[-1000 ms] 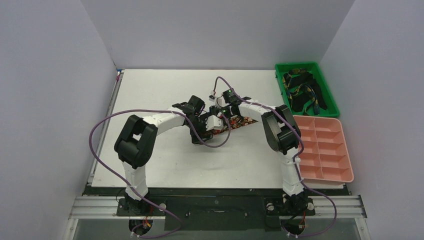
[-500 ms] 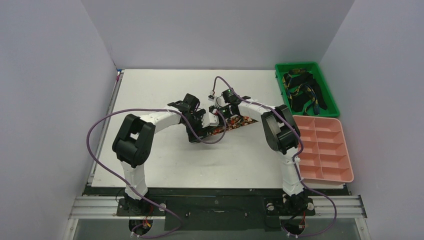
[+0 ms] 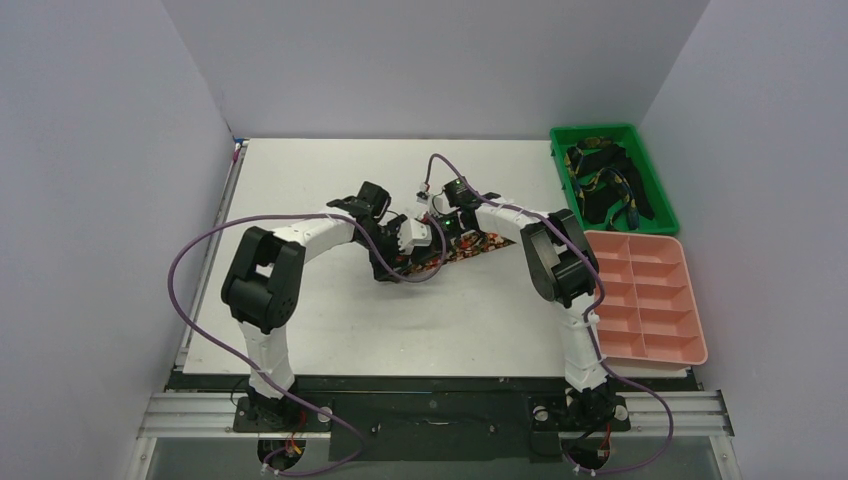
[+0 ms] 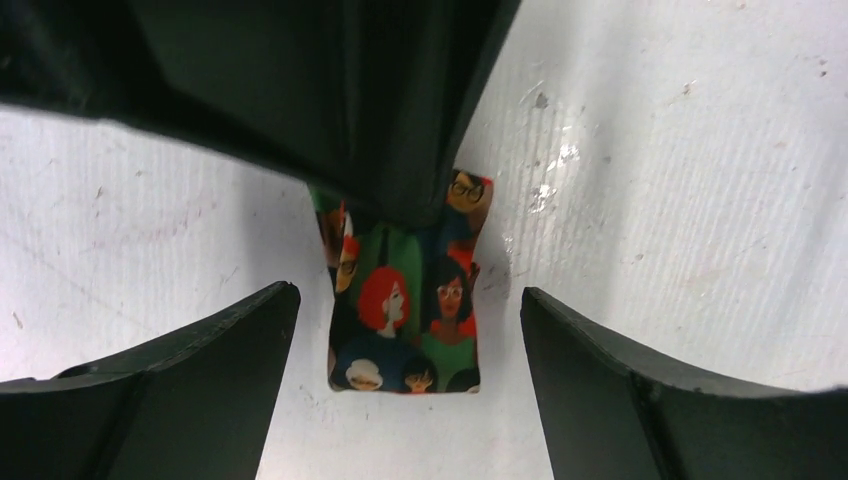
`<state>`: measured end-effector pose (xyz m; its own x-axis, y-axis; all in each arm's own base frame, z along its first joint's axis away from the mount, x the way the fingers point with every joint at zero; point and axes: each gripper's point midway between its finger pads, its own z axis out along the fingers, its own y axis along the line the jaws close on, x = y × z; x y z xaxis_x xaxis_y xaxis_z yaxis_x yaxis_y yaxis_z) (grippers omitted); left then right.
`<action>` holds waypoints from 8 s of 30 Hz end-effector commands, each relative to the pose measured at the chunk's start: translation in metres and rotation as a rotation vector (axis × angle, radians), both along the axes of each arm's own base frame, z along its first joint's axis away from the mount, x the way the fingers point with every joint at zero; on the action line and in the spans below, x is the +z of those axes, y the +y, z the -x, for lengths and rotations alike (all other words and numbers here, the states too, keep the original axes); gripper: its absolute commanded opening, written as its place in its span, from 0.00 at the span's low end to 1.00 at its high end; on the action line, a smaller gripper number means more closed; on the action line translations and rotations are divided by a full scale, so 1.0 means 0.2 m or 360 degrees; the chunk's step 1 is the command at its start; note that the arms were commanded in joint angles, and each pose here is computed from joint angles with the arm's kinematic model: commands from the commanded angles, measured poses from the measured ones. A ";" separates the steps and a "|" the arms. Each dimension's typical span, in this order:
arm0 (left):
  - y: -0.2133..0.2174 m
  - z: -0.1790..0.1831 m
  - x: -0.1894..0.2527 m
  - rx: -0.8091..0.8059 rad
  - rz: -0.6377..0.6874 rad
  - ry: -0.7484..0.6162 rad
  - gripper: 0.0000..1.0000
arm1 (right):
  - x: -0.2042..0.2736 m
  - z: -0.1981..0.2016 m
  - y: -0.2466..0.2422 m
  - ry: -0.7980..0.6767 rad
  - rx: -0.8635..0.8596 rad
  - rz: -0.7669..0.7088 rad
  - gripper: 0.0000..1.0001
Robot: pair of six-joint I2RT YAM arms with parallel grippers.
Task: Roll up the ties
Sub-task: Roll the tie at the center of the board.
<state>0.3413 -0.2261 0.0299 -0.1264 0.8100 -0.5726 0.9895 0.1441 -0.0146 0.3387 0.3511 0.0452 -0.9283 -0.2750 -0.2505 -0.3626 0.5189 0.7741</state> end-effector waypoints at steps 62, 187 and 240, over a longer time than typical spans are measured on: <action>0.12 0.10 -0.08 0.0007 -0.0178 0.0024 0.21 | 0.20 -0.07 0.06 -0.0145 0.0089 -0.0042 0.23; 0.42 0.05 0.05 -0.0027 0.0034 0.0131 0.61 | -0.32 0.02 0.17 -0.0028 -0.0161 0.0342 0.00; 0.17 -0.02 -0.10 -0.0176 -0.0154 0.0143 0.23 | 0.28 -0.10 0.16 0.0083 -0.0282 -0.0359 0.42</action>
